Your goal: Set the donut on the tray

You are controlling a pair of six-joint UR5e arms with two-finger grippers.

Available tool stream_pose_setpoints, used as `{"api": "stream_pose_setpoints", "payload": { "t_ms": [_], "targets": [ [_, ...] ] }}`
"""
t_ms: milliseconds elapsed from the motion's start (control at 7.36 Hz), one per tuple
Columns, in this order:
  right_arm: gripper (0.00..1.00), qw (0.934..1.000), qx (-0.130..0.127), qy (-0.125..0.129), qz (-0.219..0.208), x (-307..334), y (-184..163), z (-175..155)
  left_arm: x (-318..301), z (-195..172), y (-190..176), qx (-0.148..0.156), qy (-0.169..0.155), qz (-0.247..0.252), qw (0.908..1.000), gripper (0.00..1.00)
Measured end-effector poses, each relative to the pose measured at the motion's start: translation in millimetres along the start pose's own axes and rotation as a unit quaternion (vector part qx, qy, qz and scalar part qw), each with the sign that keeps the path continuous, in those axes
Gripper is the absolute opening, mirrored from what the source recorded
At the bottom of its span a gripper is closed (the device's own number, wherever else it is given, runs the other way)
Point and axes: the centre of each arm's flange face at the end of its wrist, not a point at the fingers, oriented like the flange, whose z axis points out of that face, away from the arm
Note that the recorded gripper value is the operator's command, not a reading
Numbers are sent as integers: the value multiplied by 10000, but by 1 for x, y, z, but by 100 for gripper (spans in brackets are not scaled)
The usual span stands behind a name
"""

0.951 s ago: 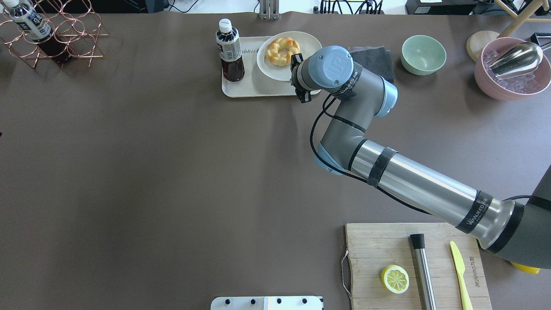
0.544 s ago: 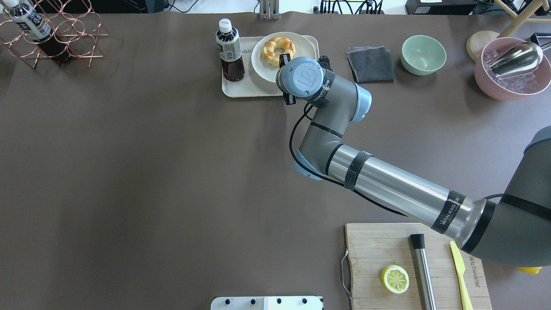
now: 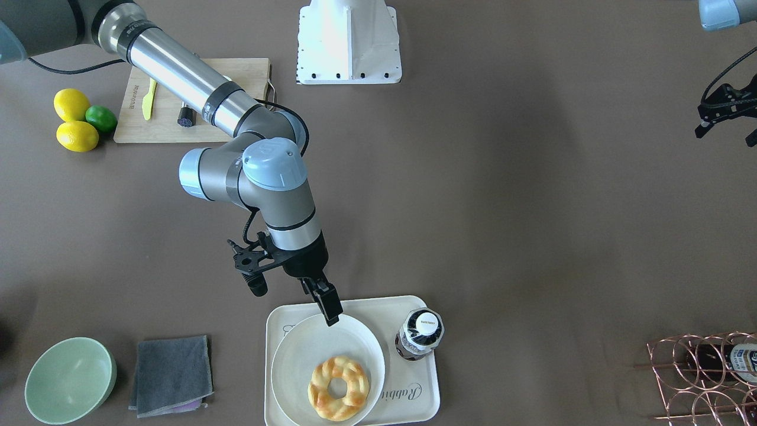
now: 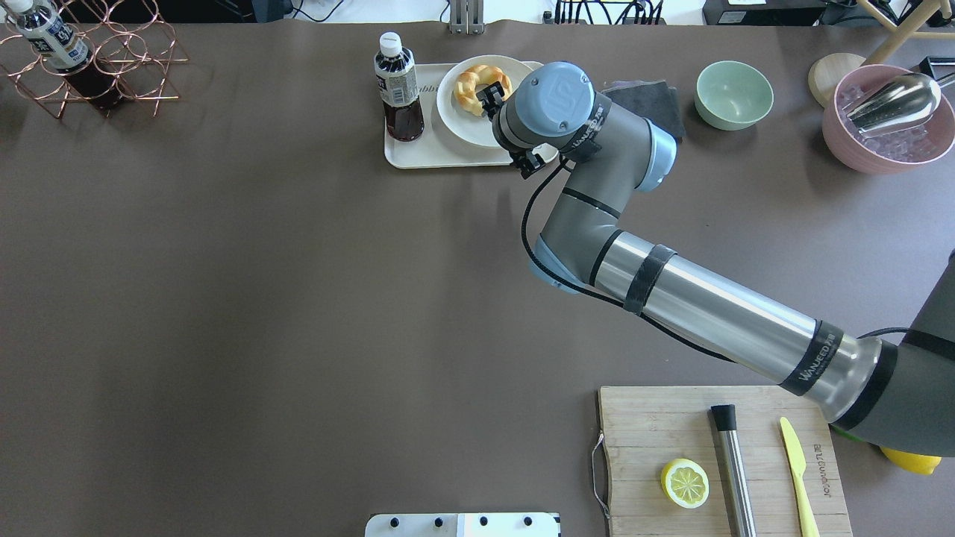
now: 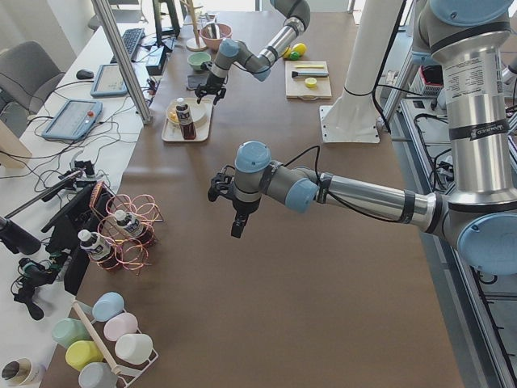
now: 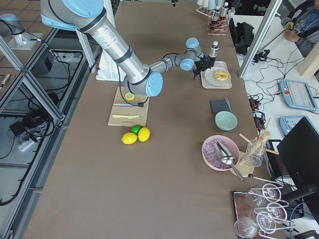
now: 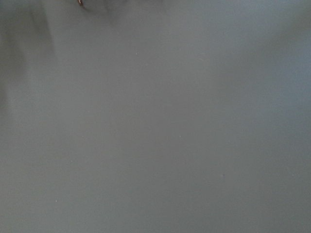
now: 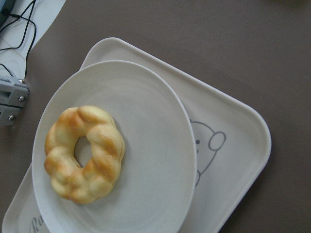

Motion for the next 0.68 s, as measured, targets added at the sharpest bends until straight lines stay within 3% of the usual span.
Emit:
{"api": "stream_pose_setpoints", "payload": {
  "t_ms": [136, 272, 408, 544, 680],
  "targets": [
    [100, 9978, -181, 275, -573, 6, -17, -21, -4, -1, 2, 2, -13, -20, 10000, 97],
    [100, 9913, -309, 542, -1161, 21, -42, -43, -8, 1, 4, -24, -25, 27, 10000, 97],
    [100, 9776, -480, 759, -1901, 53, -74, -68, -11, 4, 5, -77, -40, 111, 9999, 97],
    [100, 9566, -684, 892, -2687, 93, -114, -94, -15, 6, 6, -154, -58, 207, 9997, 97],
    [100, 9315, -861, 975, -3398, 135, -165, -122, -21, 5, 8, -233, -89, 288, 9993, 97]
  ]
}}
